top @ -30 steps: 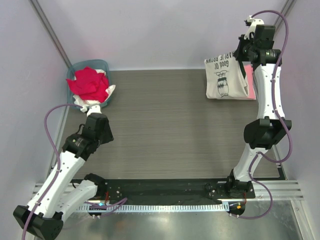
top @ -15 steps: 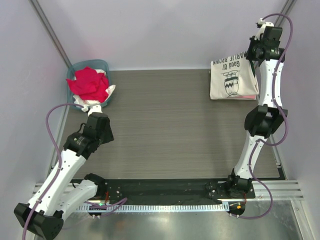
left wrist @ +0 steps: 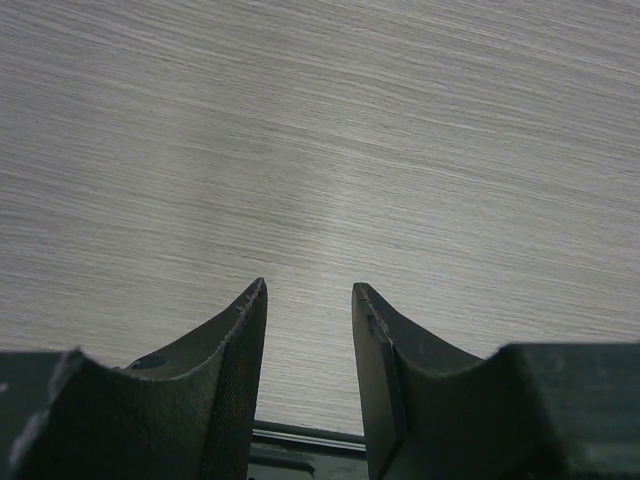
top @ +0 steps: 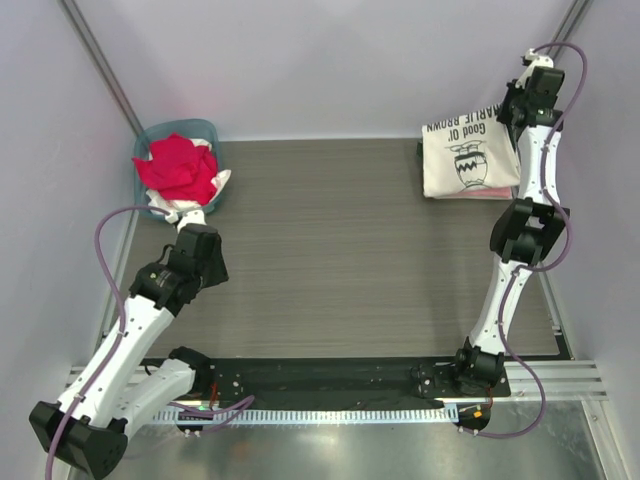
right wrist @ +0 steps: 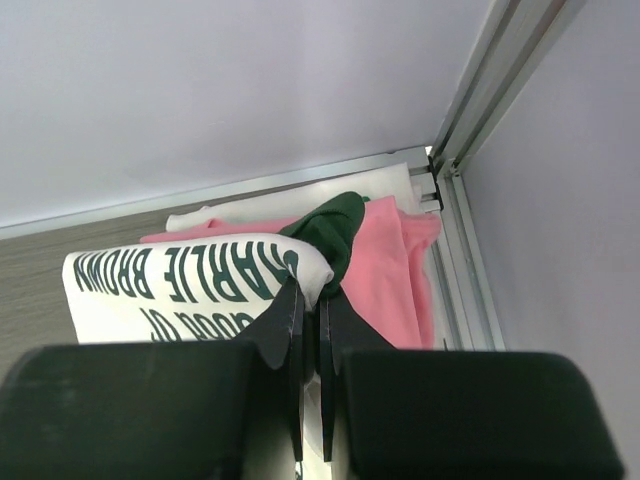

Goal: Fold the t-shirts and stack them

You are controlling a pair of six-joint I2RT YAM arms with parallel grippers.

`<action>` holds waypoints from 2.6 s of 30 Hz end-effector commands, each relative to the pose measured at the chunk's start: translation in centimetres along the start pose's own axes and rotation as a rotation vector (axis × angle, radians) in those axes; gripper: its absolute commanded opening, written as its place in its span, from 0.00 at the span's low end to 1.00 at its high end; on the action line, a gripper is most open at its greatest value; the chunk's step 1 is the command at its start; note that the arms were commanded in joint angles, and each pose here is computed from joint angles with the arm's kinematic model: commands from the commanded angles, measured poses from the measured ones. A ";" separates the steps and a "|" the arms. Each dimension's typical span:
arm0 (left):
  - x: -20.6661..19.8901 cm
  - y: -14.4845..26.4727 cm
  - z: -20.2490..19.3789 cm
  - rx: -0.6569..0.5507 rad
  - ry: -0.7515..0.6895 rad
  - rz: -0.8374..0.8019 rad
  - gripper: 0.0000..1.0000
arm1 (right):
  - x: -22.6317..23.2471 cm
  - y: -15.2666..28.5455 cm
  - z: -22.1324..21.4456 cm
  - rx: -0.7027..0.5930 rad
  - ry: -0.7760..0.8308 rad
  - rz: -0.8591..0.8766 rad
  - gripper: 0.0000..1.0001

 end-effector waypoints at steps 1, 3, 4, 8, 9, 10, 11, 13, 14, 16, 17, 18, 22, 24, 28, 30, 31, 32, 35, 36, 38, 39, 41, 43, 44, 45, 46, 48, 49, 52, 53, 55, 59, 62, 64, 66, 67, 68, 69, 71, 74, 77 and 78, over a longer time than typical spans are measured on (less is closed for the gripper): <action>0.1 0.3 1.0 -0.027 0.015 0.013 0.41 | -0.7 -1.7 3.0 -0.154 -0.030 0.013 0.01; 0.1 0.3 1.0 -0.028 0.018 0.016 0.41 | -1.1 -2.7 2.7 -0.171 -0.038 0.008 0.01; 0.1 0.3 1.0 -0.027 0.016 0.016 0.41 | -1.7 -4.0 1.8 -0.169 -0.052 -0.012 0.01; 0.0 0.1 0.9 -0.020 0.013 0.018 0.41 | -3.1 -6.8 -0.9 -0.154 -0.075 -0.077 0.01; 0.1 0.0 0.9 -0.016 0.013 0.021 0.41 | -3.4 -7.2 -1.2 -0.155 -0.082 -0.091 0.01; 0.1 0.0 0.9 -0.016 0.013 0.021 0.41 | -3.7 -7.7 -1.5 -0.161 -0.090 -0.108 0.04; 0.1 0.0 0.8 -0.014 0.012 0.023 0.41 | -3.9 -8.3 -2.4 -0.152 -0.110 -0.118 0.09; 0.0 0.0 0.9 -0.014 0.013 0.023 0.41 | -4.6 -8.8 -2.9 -0.160 -0.130 -0.162 0.54; 0.0 0.0 0.8 -0.012 0.012 0.019 0.41 | -5.1 -8.9 -3.4 -0.158 -0.154 -0.195 0.67; 0.0 0.0 0.8 -0.012 0.014 0.017 0.41 | -5.3 -8.7 -2.9 -0.174 -0.178 -0.213 0.86; 0.0 0.0 0.9 -0.013 0.014 0.016 0.41 | -5.3 -8.5 -2.8 -0.174 -0.195 -0.217 0.90; -0.1 0.1 0.9 -0.016 0.014 0.014 0.41 | -5.0 -7.2 -1.0 -0.210 -0.234 -0.215 0.93; -0.1 0.3 0.9 -0.025 0.018 0.003 0.41 | -4.9 -3.7 2.1 -0.265 -0.303 -0.240 1.00; -0.1 0.4 1.0 -0.030 0.018 0.001 0.41 | -4.4 -2.2 3.0 -0.272 -0.325 -0.227 1.00; -0.2 0.8 1.2 -0.047 0.024 -0.022 0.41 | -2.0 5.6 8.4 -0.362 -0.397 -0.133 1.00; -0.3 0.9 1.2 -0.048 0.023 -0.031 0.42 | -0.9 8.7 9.9 -0.384 -0.419 -0.078 1.00; -0.3 1.0 1.2 -0.051 0.023 -0.034 0.42 | 0.5 10.0 10.1 -0.372 -0.424 -0.008 1.00; -0.3 1.2 1.4 -0.059 0.026 -0.038 0.42 | 1.7 12.9 10.6 -0.378 -0.451 0.043 1.00; -0.1 1.7 1.6 -0.084 0.035 -0.047 0.43 | 5.2 17.8 9.0 -0.321 -0.496 0.222 1.00; -0.2 1.8 1.6 -0.088 0.036 -0.052 0.43 | 6.1 18.9 8.3 -0.300 -0.515 0.263 1.00; -0.1 2.1 1.8 -0.105 0.042 -0.063 0.44 | 9.4 21.4 5.4 -0.207 -0.571 0.409 1.00; -0.1 2.1 1.8 -0.105 0.043 -0.066 0.44 | 10.8 22.1 4.3 -0.171 -0.578 0.461 1.00; -0.2 2.3 1.8 -0.109 0.041 -0.074 0.46 | 13.7 22.8 0.1 -0.058 -0.590 0.518 1.00; -0.3 2.4 1.9 -0.114 0.044 -0.082 0.51 | 19.2 26.3 -2.3 -0.015 -0.506 0.627 1.00; -0.3 2.5 1.9 -0.116 0.043 -0.085 0.54 | 20.2 26.3 -5.4 0.042 -0.492 0.617 1.00; -0.4 2.6 2.0 -0.121 0.041 -0.094 0.57 | 22.7 27.4 -7.0 0.068 -0.457 0.644 1.00; -0.3 2.7 1.9 -0.125 0.042 -0.100 0.65 | 25.7 29.5 -10.1 0.128 -0.414 0.703 1.00; -0.3 2.8 2.0 -0.136 0.045 -0.104 0.74 | 27.9 31.1 -13.3 0.175 -0.377 0.715 1.00; -0.3 2.9 2.0 -0.142 0.046 -0.105 0.78 | 29.9 32.9 -17.0 0.249 -0.335 0.756 1.00; -0.1 3.0 2.1 -0.150 0.053 -0.098 0.83 | 31.9 35.5 -23.5 0.351 -0.275 0.769 1.00; 0.0 3.0 2.1 -0.148 0.055 -0.092 0.83 | 32.0 36.0 -24.9 0.370 -0.262 0.756 1.00; -0.1 2.8 2.0 -0.139 0.051 -0.089 0.83 | 32.1 37.1 -28.7 0.415 -0.207 0.728 1.00; -0.2 2.5 1.8 -0.122 0.046 -0.085 0.82 | 30.9 38.2 -32.9 0.476 -0.210 0.657 1.00; -0.2 2.4 1.8 -0.118 0.046 -0.079 0.80 | 29.6 38.3 -35.6 0.549 -0.184 0.599 1.00; 0.0 2.3 1.8 -0.119 0.048 -0.071 0.80 | 29.0 38.5 -36.9 0.582 -0.160 0.588 1.00; 0.0 2.4 1.8 -0.120 0.049 -0.070 0.80 | 28.7 38.6 -37.3 0.591 -0.148 0.589 1.00; 0.0 2.3 1.8 -0.120 0.049 -0.068 0.80 | 28.6 38.6 -37.4 0.595 -0.146 0.589 1.00; 0.1 2.3 1.8 -0.120 0.051 -0.065 0.80 | 28.5 38.7 -37.4 0.591 -0.146 0.592 1.00; 0.0 2.3 1.8 -0.119 0.050 -0.064 0.80 | 28.3 38.7 -37.4 0.581 -0.144 0.591 1.00; 0.1 2.2 1.8 -0.118 0.052 -0.059 0.80 | 28.1 38.8 -37.1 0.564 -0.146 0.599 1.00; 0.2 2.2 1.7 -0.116 0.052 -0.054 0.80 | 27.9 38.9 -36.8 0.544 -0.144 0.609 1.00; 0.2 2.2 1.7 -0.116 0.054 -0.052 0.80 | 27.7 38.9 -36.7 0.530 -0.141 0.614 1.00; 0.2 2.2 1.7 -0.118 0.055 -0.052 0.80 | 27.7 38.9 -36.7 0.527 -0.144 0.619 1.00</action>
Point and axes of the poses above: each gripper's point midway between its finger pads, its own y axis back along the fingers, its own x axis along the line the jaws close on, z = x × y, the point moved 2 cm from there along y, back along the fingers, and after that the axes turned 1 degree about -y, right-handed, at the moved point
